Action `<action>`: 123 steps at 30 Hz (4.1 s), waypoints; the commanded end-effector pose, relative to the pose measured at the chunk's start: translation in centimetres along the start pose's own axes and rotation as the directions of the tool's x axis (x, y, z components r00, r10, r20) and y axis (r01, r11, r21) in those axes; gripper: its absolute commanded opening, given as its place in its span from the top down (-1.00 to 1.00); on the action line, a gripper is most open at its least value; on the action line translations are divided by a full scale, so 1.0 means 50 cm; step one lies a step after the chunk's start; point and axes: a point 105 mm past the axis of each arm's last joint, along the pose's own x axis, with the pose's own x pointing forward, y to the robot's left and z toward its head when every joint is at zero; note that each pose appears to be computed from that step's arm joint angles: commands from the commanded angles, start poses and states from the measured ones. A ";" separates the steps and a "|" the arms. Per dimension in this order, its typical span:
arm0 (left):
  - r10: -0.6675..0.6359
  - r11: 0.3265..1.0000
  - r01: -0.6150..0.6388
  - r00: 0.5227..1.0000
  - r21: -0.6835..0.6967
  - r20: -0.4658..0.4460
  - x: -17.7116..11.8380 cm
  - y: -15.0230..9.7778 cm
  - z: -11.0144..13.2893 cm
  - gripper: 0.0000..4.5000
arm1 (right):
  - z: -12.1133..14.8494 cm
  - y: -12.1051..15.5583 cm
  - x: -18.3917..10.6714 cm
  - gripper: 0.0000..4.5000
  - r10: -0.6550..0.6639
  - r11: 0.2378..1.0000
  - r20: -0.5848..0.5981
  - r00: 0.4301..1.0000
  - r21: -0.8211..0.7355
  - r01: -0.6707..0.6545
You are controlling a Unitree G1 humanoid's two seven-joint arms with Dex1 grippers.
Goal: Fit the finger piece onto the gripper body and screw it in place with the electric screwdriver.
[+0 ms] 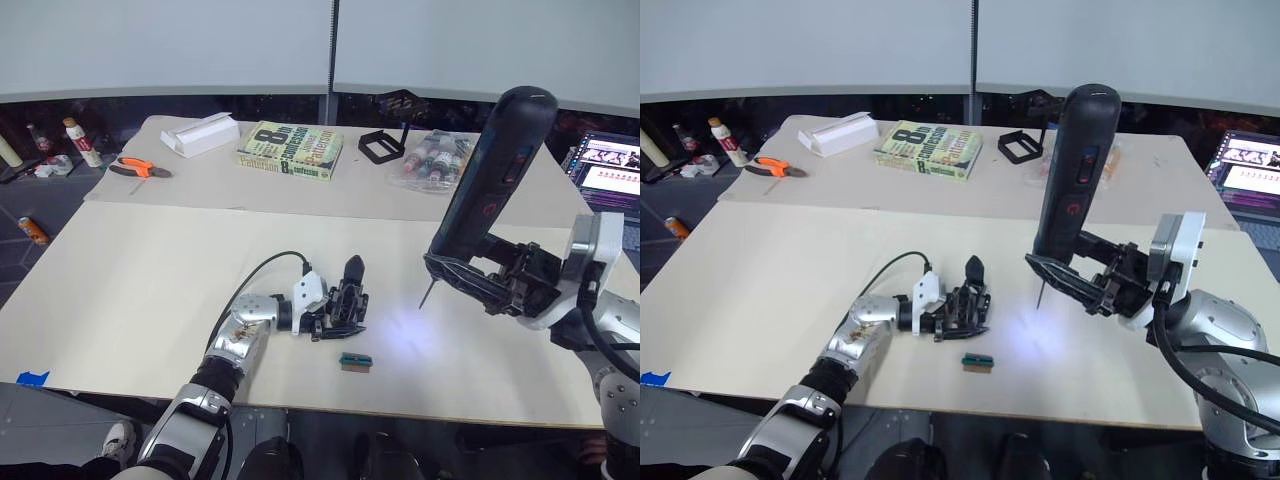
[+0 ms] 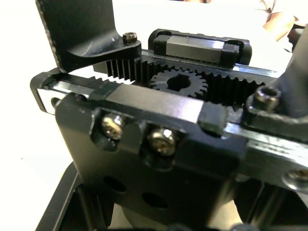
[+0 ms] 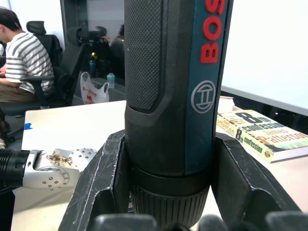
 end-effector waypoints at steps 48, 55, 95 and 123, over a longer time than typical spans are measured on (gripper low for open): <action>0.101 0.993 -0.097 0.992 0.065 -0.069 -0.386 -0.035 0.063 -0.98 | 0.006 -0.003 -0.168 0.15 -0.150 0.981 -0.115 0.982 -0.141 0.133; -0.042 0.994 0.048 0.997 0.096 -0.066 -0.296 -0.081 0.074 -0.98 | 0.040 0.037 -0.082 0.15 -0.002 0.994 0.006 1.000 -0.111 0.002; -0.135 0.985 0.145 0.985 0.089 -0.108 -0.071 -0.113 0.009 -0.98 | -0.053 0.145 0.084 0.15 0.280 0.960 0.118 0.953 -0.001 -0.281; -0.158 0.983 0.166 0.981 0.073 -0.109 -0.056 -0.123 0.007 -0.98 | -0.076 0.139 0.087 0.15 0.284 0.958 0.092 0.955 0.020 -0.287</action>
